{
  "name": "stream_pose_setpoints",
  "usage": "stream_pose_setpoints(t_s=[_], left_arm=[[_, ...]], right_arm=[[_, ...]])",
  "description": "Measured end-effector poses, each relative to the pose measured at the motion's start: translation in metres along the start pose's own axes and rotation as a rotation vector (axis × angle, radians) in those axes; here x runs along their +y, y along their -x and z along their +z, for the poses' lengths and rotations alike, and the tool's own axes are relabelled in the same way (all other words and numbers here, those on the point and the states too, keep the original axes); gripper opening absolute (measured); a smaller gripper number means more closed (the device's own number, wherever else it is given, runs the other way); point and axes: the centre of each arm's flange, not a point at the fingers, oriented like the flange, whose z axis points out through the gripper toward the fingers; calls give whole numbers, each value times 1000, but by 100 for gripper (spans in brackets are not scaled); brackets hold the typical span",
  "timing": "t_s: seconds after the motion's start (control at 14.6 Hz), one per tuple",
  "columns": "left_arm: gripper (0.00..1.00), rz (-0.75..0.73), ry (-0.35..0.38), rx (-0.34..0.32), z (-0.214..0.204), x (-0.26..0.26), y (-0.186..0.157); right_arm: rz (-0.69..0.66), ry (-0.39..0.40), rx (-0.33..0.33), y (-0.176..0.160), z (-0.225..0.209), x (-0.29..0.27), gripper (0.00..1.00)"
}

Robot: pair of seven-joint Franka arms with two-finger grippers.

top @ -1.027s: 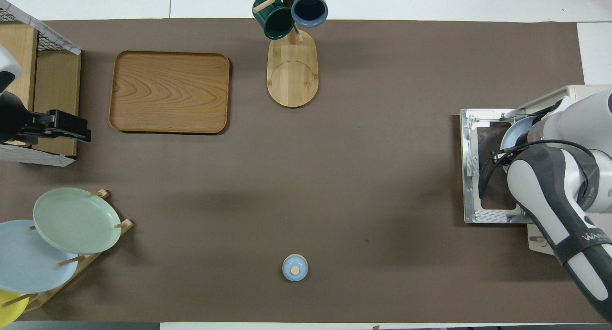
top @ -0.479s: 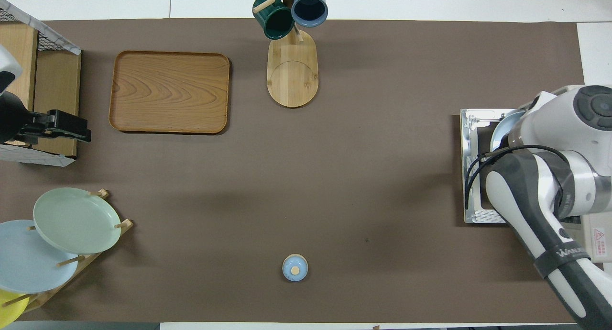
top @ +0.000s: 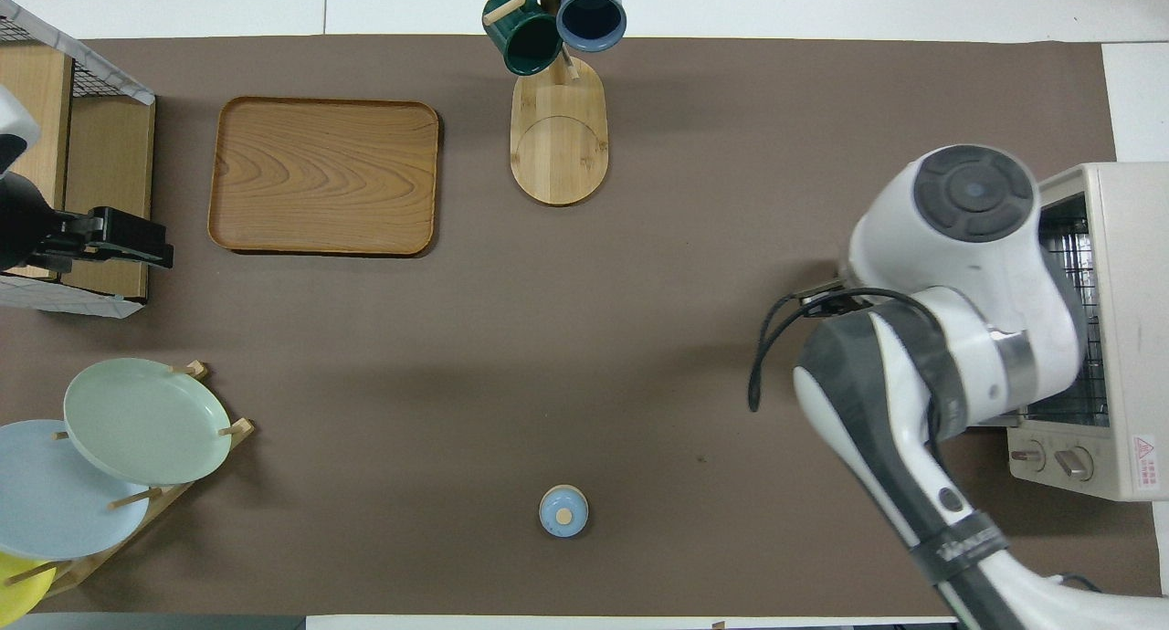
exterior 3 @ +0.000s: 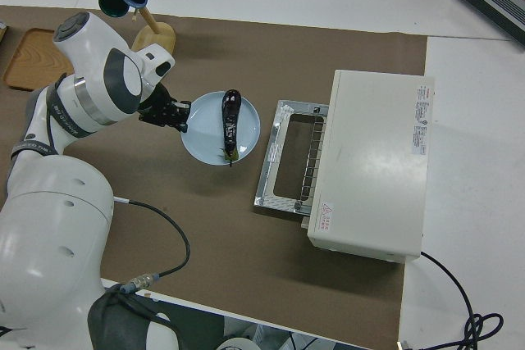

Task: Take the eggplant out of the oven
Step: 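Pull the plate with eggplant out and set it mid-table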

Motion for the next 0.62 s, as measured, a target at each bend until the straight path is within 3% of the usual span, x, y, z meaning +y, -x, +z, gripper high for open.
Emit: stream_pose_setpoints(t_s=[0.34, 0.62], left_arm=[[100, 12, 1, 6, 22, -16, -10], [100, 44, 4, -11, 60, -21, -23]], right_arm=[[121, 26, 5, -17, -30, -121, 3], [192, -12, 31, -27, -8, -223, 3]])
